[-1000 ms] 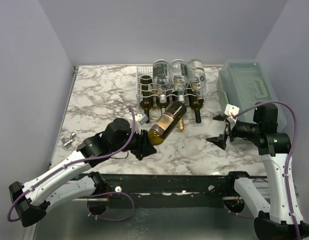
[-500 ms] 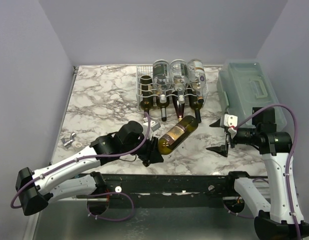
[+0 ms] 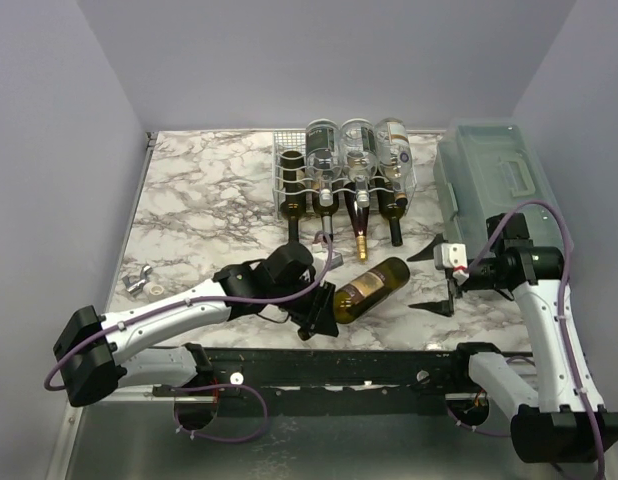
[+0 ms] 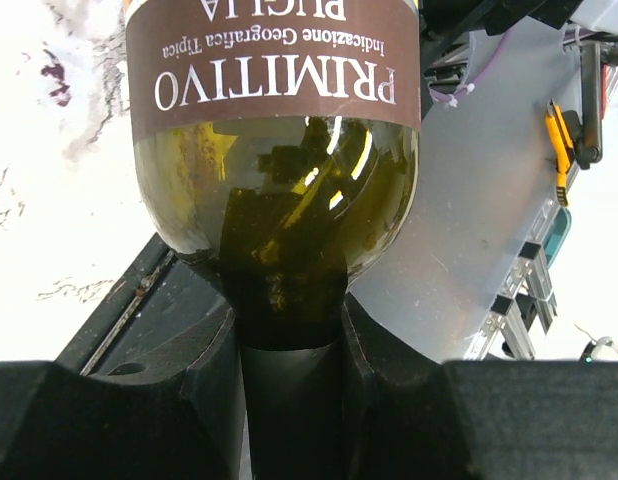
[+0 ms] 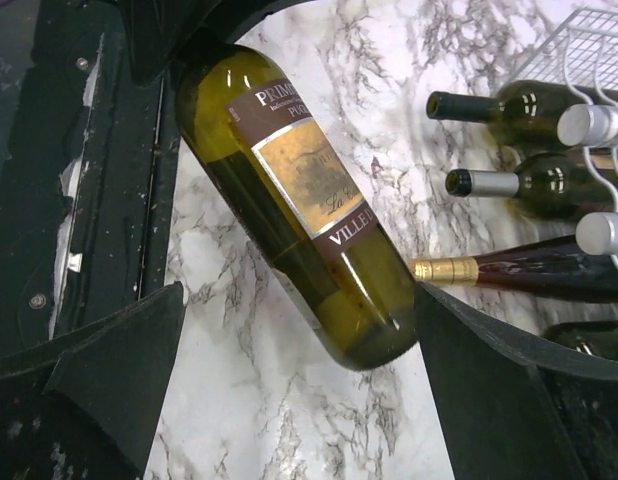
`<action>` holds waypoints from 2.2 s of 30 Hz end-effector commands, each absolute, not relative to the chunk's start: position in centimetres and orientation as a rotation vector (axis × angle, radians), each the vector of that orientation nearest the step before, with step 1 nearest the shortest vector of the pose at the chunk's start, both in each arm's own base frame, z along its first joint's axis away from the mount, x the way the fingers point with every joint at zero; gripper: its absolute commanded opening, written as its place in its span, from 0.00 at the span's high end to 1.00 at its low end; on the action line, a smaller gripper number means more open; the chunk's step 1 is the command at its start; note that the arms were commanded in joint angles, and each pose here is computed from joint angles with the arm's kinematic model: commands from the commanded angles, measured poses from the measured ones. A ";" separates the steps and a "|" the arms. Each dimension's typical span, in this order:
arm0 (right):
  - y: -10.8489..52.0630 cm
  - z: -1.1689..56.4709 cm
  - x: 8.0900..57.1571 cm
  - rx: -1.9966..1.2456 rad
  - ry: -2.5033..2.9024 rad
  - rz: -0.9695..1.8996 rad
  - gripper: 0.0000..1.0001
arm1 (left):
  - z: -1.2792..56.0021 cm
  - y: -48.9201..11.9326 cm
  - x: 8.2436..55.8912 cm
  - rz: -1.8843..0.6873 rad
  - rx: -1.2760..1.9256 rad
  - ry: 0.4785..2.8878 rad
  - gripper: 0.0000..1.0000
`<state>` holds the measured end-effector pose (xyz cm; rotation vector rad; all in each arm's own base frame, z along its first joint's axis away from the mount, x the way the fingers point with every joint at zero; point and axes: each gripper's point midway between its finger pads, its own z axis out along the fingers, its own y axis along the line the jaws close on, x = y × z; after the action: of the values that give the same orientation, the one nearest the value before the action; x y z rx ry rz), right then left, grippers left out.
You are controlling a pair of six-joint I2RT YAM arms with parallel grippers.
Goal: Take the wine bottle off the wine rack
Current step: Pick up the wine bottle from the wine rack.
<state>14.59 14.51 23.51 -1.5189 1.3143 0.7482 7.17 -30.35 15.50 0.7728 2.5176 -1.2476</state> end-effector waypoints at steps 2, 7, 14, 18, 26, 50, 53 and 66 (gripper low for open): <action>14.8 21.9 14.6 -1.555 1.256 0.803 0.00 | 20.6 -34.1 7.3 -1.447 0.894 2.297 1.00; 14.9 20.5 14.8 -1.593 1.252 0.831 0.00 | 19.7 -35.2 7.2 -1.469 0.924 2.333 1.00; 15.6 19.2 14.9 -1.674 1.222 0.866 0.00 | 19.1 -36.8 7.6 -1.488 0.934 2.367 1.00; 16.1 18.2 14.9 -1.736 1.232 0.873 0.00 | 19.1 -37.5 7.8 -1.496 0.937 2.377 1.00; 18.1 15.5 14.7 -1.856 1.269 0.819 0.00 | 18.7 -38.1 7.8 -1.506 0.942 2.402 1.00; 19.0 10.5 15.0 -2.075 1.233 0.592 0.12 | 18.3 -39.2 7.7 -1.546 0.943 2.416 1.00; 19.2 10.6 15.0 -2.067 1.222 0.601 0.19 | 18.4 -39.2 7.7 -1.556 0.945 2.412 1.00; 20.1 11.0 14.0 -1.991 1.208 0.679 0.87 | 17.7 -38.6 7.7 -1.537 0.905 2.419 0.46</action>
<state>14.34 19.04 10.38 -2.0518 1.2368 0.6282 7.08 -36.54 13.83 0.8569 2.6571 -1.3912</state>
